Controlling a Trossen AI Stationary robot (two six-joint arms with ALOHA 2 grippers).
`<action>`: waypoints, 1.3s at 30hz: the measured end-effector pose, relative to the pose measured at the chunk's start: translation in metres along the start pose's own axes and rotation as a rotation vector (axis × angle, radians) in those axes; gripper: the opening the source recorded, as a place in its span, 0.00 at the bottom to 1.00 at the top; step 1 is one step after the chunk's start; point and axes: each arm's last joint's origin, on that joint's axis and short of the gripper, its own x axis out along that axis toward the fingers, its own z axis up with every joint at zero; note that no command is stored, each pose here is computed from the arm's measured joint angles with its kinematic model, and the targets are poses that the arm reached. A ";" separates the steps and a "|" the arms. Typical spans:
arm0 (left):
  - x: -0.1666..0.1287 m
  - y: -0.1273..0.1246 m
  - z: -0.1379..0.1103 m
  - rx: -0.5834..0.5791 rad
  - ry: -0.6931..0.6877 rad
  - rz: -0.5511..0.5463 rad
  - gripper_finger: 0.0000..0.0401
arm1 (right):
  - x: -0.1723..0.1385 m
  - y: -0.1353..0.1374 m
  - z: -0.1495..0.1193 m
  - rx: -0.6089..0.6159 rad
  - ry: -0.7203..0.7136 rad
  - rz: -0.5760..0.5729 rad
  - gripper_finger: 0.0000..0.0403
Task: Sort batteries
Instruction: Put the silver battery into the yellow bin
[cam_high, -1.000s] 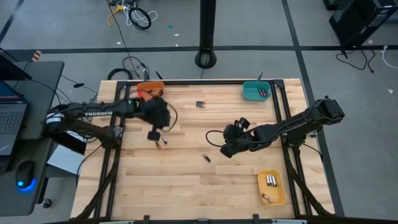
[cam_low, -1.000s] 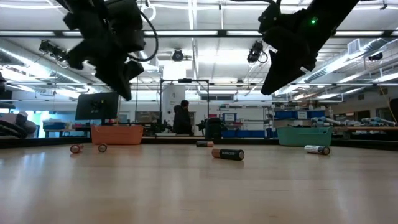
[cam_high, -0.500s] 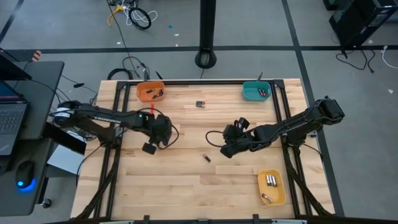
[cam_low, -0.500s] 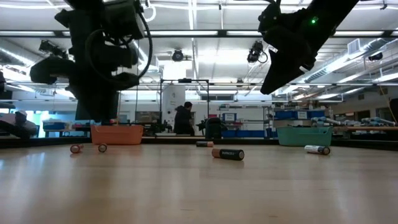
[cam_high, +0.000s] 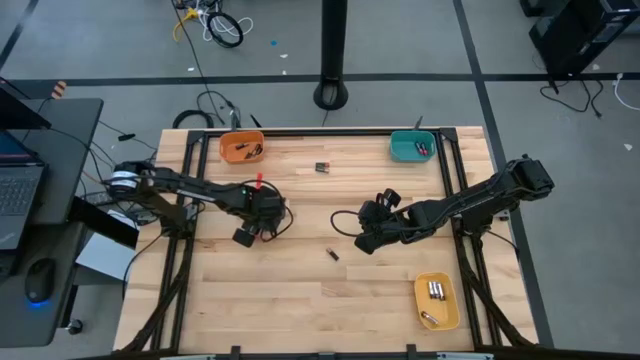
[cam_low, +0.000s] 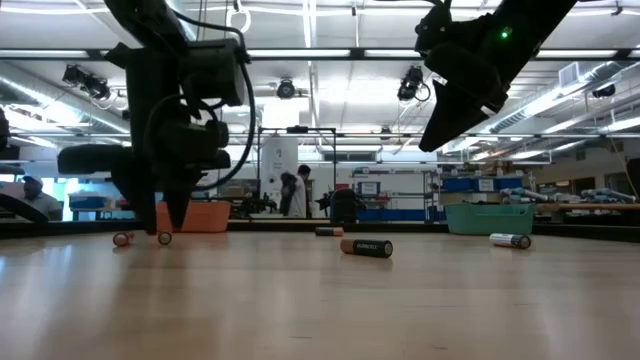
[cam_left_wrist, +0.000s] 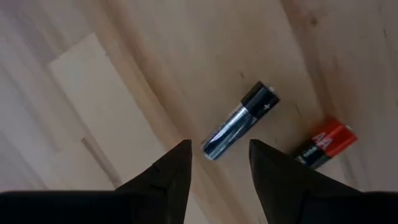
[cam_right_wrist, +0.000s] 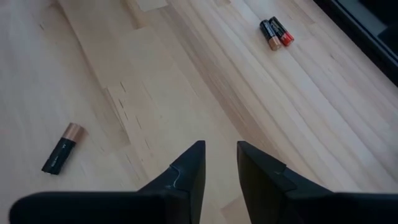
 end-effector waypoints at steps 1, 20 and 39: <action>0.002 0.000 0.001 0.011 0.005 -0.003 0.42 | 0.000 0.000 0.000 -0.002 0.000 0.000 0.25; 0.017 0.001 0.009 0.022 0.021 -0.048 0.10 | 0.000 0.001 -0.001 -0.042 0.036 0.046 0.20; -0.024 0.037 0.079 -0.265 -0.999 -0.159 0.10 | -0.039 0.052 -0.006 -0.071 -0.233 0.285 0.09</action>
